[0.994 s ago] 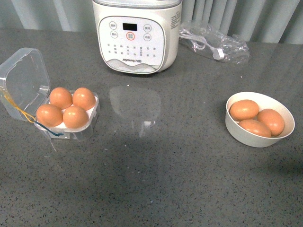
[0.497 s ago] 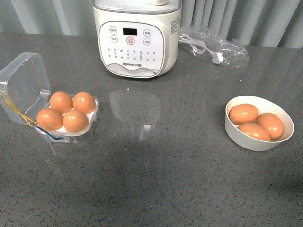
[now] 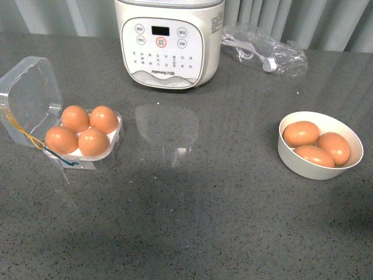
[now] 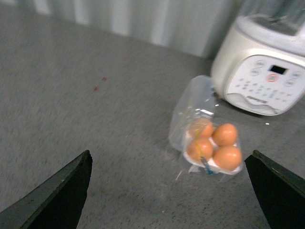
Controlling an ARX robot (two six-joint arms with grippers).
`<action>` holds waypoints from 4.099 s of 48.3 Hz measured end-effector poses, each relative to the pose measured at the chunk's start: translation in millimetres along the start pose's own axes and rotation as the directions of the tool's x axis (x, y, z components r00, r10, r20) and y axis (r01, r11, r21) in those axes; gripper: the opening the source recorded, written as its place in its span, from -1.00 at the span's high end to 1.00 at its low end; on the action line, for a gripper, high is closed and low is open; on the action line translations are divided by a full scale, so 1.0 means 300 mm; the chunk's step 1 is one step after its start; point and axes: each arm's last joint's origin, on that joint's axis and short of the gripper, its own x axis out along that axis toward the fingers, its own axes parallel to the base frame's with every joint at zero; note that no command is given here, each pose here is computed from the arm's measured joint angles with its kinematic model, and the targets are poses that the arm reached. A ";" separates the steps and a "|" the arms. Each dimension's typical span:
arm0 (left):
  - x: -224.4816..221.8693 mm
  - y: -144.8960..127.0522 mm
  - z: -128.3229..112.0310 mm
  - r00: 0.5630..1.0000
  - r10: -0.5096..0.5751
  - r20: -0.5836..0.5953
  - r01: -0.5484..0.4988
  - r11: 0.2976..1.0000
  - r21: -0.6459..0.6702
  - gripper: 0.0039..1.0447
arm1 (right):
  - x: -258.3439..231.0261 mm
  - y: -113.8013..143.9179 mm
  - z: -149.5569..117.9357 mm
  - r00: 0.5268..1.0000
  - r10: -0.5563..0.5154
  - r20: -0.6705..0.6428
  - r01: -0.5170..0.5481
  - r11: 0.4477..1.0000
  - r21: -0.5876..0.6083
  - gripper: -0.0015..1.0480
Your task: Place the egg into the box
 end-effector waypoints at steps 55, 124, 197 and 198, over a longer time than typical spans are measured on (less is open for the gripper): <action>0.637 0.115 0.117 0.897 0.314 -0.311 -0.383 0.903 -0.194 -0.87 | 0.000 0.000 0.000 1.000 0.000 0.000 0.000 1.000 0.001 -0.86; 0.085 -0.048 0.036 0.967 -0.203 0.152 0.175 0.968 0.178 0.94 | 0.000 -0.001 0.000 1.000 -0.002 0.000 0.002 1.000 0.001 -0.86; -0.044 -0.022 0.019 0.966 -0.204 0.160 0.176 0.968 0.178 -0.25 | 0.000 -0.001 0.000 1.000 -0.002 0.000 0.002 1.000 0.001 -0.86; -0.044 -0.022 0.019 0.966 -0.204 0.160 0.176 0.968 0.178 -0.32 | 0.000 -0.001 0.000 1.000 -0.002 0.000 0.002 1.000 0.001 -0.86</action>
